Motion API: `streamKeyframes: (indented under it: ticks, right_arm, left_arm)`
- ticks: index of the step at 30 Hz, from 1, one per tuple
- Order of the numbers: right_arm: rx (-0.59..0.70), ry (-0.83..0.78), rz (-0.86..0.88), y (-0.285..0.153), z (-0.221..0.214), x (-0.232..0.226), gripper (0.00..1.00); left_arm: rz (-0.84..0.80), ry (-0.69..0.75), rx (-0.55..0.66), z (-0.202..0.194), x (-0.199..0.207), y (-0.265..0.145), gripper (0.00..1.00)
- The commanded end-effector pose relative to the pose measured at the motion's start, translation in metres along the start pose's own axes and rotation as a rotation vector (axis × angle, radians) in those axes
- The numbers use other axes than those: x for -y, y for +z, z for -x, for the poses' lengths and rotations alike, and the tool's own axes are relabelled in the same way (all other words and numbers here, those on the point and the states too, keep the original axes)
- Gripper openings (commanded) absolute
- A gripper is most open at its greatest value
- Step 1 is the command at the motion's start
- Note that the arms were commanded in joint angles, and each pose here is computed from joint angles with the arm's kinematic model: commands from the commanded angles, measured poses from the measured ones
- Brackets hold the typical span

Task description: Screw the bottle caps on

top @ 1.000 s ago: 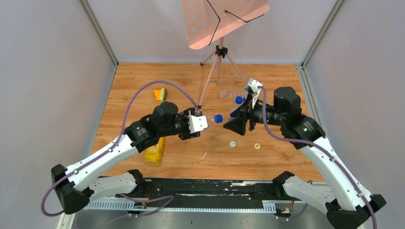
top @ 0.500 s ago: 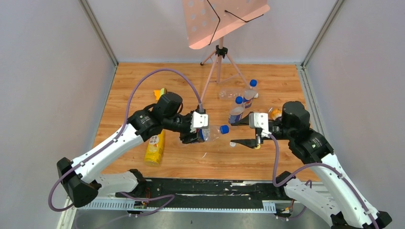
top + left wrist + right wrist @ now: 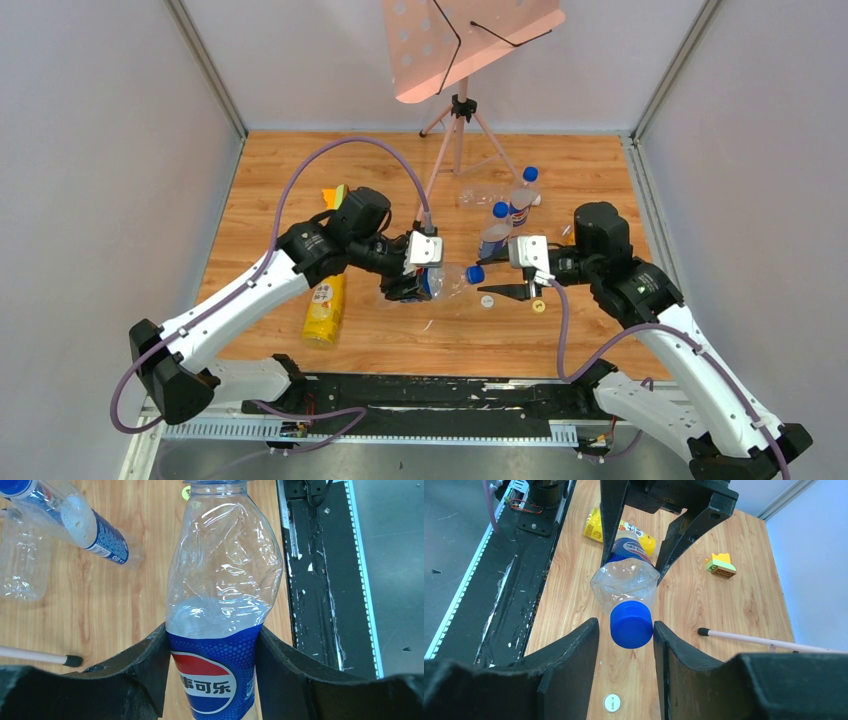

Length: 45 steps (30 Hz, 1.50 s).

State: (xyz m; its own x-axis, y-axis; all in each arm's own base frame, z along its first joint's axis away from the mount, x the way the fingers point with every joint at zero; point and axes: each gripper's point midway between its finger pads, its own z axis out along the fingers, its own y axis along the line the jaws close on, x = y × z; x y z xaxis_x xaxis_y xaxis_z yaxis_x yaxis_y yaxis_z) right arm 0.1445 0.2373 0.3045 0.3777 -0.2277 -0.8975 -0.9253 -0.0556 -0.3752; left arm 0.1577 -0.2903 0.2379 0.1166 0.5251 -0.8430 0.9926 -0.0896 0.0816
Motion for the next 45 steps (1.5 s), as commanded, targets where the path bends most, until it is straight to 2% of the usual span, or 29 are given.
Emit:
streamKeyframes:
  ticks: [1, 9, 29, 32, 34, 36, 39, 41, 45]
  right_arm:
    - [0.053, -0.066, 0.036, -0.001, 0.02, -0.001, 0.44]
    - [0.045, -0.013, 0.077, 0.005, 0.012, -0.006, 0.35]
    - [-0.009, 0.094, 0.103, 0.015, -0.01, -0.009, 0.38]
    - [-0.01, 0.105, 0.107, 0.016, -0.01, -0.009, 0.37]
    - [-0.013, 0.129, 0.107, 0.017, -0.01, -0.008, 0.32]
    - [-0.027, 0.191, 0.101, 0.019, -0.011, -0.005, 0.27]
    - [-0.064, 0.343, 0.079, 0.023, -0.017, 0.0, 0.1]
    - [-0.099, 0.499, 0.033, 0.027, -0.022, 0.008, 0.0]
    - [-0.182, 0.928, -0.233, 0.034, -0.038, 0.045, 0.0]
  left_arm:
    - [-0.01, 0.049, 0.057, 0.023, -0.003, -0.006, 0.0]
    - [-0.005, 0.061, 0.067, 0.026, -0.004, -0.007, 0.0]
    - [0.046, 0.136, 0.108, 0.041, -0.015, -0.01, 0.0]
    - [0.054, 0.142, 0.103, 0.04, -0.017, -0.01, 0.0]
    - [0.064, 0.143, 0.096, 0.038, -0.019, -0.011, 0.0]
    - [0.081, 0.148, 0.092, 0.037, -0.02, -0.011, 0.0]
    - [0.163, 0.161, 0.085, 0.036, -0.033, -0.015, 0.0]
    - [0.238, 0.177, 0.076, 0.033, -0.042, -0.02, 0.0]
    - [0.424, 0.263, 0.035, 0.03, -0.057, -0.03, 0.0]
